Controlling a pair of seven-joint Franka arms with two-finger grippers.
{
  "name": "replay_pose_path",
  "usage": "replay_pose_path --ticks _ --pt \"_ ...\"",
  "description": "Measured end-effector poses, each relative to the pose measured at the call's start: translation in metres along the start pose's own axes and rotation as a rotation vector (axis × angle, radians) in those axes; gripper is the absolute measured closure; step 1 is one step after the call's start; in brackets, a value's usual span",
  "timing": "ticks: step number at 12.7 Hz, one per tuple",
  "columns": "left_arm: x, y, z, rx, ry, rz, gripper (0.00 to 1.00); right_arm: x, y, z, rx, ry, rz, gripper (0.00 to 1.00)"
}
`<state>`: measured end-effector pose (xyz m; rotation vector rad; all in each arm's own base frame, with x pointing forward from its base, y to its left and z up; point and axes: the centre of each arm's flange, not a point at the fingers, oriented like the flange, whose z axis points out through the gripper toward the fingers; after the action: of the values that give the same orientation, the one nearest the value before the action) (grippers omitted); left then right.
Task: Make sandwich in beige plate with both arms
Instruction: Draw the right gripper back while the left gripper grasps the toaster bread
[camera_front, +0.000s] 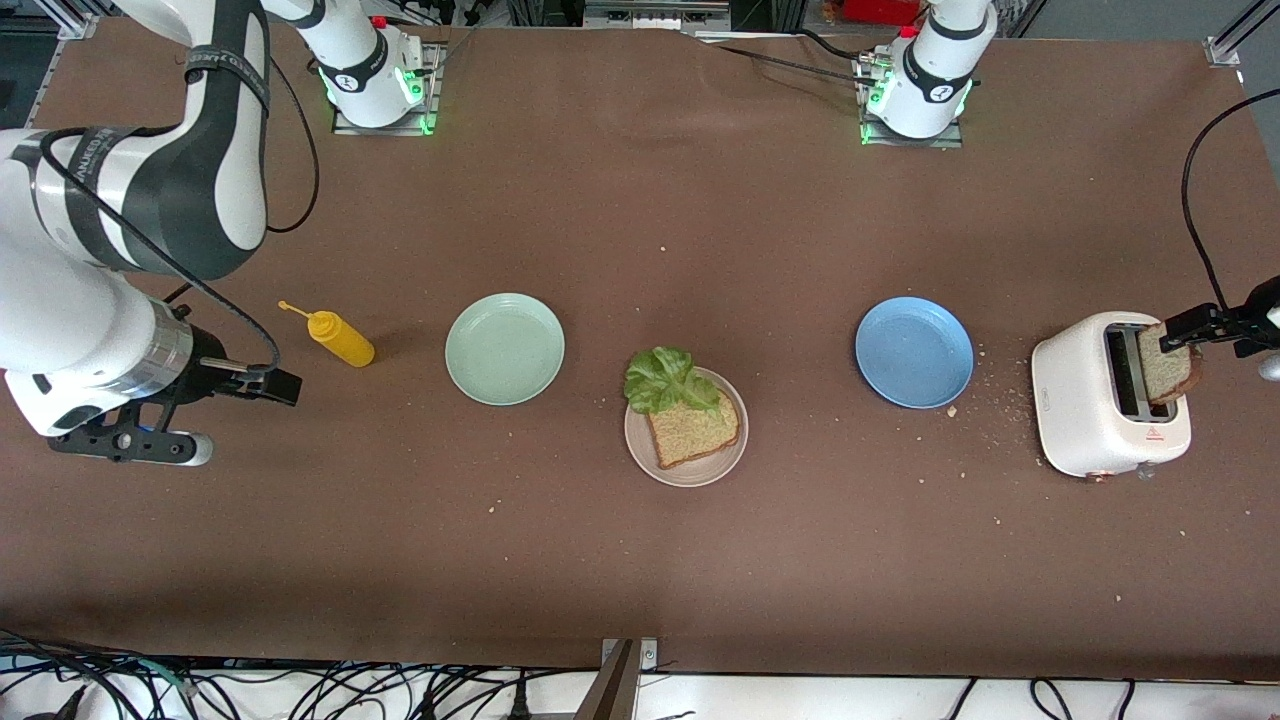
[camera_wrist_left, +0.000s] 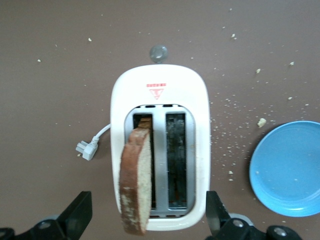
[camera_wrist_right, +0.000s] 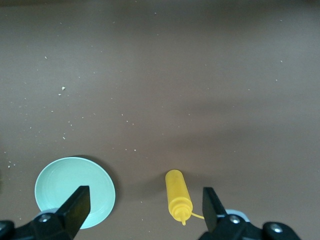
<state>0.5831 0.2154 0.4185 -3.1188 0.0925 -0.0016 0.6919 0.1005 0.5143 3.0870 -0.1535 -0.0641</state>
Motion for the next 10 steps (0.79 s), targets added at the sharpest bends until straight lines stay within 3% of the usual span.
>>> replay_pose_path --ticks 6,7,10 --pt "-0.006 -0.026 0.049 -0.029 -0.056 -0.004 0.02 -0.001 0.002 0.004 0.024 -0.019 0.004 0.00" --pt "-0.006 -0.028 0.056 -0.034 -0.065 -0.006 0.07 -0.001 0.002 0.004 0.024 -0.019 0.003 0.00" --pt "-0.005 -0.028 0.061 -0.038 -0.071 -0.005 0.44 0.000 0.003 0.004 0.026 -0.021 0.003 0.00"
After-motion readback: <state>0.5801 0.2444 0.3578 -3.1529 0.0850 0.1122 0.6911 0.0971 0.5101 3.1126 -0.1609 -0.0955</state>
